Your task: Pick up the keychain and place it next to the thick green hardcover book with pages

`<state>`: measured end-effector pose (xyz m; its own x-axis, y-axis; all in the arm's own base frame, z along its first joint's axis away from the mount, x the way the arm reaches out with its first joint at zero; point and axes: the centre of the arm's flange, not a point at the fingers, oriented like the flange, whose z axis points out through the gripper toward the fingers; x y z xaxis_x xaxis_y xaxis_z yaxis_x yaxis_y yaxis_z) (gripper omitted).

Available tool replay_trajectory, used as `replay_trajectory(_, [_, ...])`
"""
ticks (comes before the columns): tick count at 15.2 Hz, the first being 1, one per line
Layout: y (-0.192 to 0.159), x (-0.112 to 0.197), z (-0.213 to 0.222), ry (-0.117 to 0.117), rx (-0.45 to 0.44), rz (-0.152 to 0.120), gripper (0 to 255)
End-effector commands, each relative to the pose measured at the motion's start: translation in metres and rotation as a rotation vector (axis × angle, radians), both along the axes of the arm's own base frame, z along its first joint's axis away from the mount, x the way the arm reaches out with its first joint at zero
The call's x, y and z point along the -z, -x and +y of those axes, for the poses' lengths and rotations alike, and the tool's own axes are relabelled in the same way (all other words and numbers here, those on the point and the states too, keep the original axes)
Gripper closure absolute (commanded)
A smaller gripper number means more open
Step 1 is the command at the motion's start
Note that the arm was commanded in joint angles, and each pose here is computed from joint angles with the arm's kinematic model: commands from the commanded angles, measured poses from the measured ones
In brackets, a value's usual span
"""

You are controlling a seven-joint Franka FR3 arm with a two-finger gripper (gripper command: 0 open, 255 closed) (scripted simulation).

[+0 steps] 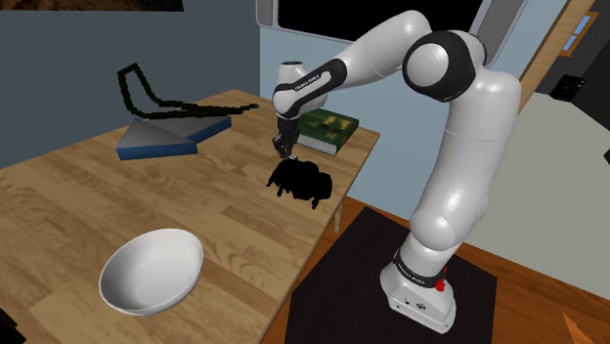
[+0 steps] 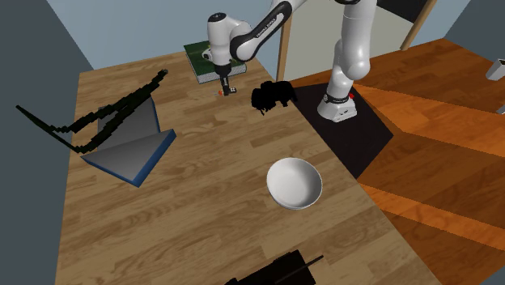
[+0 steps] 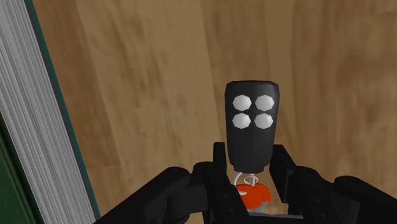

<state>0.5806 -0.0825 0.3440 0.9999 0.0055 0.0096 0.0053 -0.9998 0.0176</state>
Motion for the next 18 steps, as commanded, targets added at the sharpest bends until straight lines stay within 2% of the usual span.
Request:
replay_trajectory(1, [0.000,0.001,0.000,0.000,0.000,0.000,255])
replay_trajectory(4, [0.000,0.001,0.000,0.000,0.000,0.000,255])
replay_trajectory(5, [0.000,0.001,0.000,0.000,0.000,0.000,0])
replay_trajectory(10, [0.000,0.001,0.000,0.000,0.000,0.000,0])
replay_trajectory(14, [0.001,-0.049,0.001,0.000,0.000,0.000,0])
replay_trajectory(18, [0.001,-0.049,0.001,0.000,0.000,0.000,0])
